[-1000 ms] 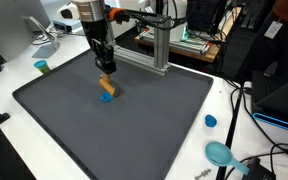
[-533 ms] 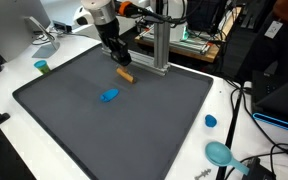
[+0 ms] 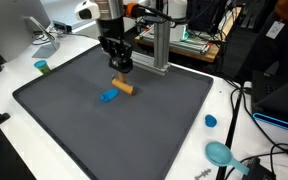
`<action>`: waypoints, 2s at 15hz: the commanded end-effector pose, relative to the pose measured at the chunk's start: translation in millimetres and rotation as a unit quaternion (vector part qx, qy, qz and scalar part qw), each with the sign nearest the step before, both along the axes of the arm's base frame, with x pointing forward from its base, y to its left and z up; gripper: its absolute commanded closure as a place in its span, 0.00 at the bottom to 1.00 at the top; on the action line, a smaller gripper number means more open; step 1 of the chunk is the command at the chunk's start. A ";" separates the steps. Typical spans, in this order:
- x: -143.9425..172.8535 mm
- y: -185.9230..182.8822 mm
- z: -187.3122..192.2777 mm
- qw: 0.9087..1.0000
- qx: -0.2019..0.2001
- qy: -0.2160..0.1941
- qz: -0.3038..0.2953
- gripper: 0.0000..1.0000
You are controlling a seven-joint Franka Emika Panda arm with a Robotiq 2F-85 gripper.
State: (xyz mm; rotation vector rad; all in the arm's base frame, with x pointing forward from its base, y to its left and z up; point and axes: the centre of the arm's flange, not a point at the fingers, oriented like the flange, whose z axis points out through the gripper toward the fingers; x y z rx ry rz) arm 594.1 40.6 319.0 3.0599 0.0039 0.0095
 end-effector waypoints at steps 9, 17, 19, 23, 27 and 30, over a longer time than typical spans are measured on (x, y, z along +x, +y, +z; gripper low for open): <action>11.6 -25.0 29.2 0.996 0.008 -0.070 -0.049 0.78; 10.0 -53.7 14.0 0.996 0.011 -0.048 -0.075 0.78; 15.9 -54.8 7.8 0.995 0.013 -0.068 -0.070 0.78; 26.3 -58.1 -7.3 0.994 0.011 -0.082 -0.072 0.78; 30.7 -61.3 -21.8 0.994 0.011 -0.085 -0.072 0.78; 37.3 -58.8 -19.8 0.991 0.017 -0.123 -0.059 0.78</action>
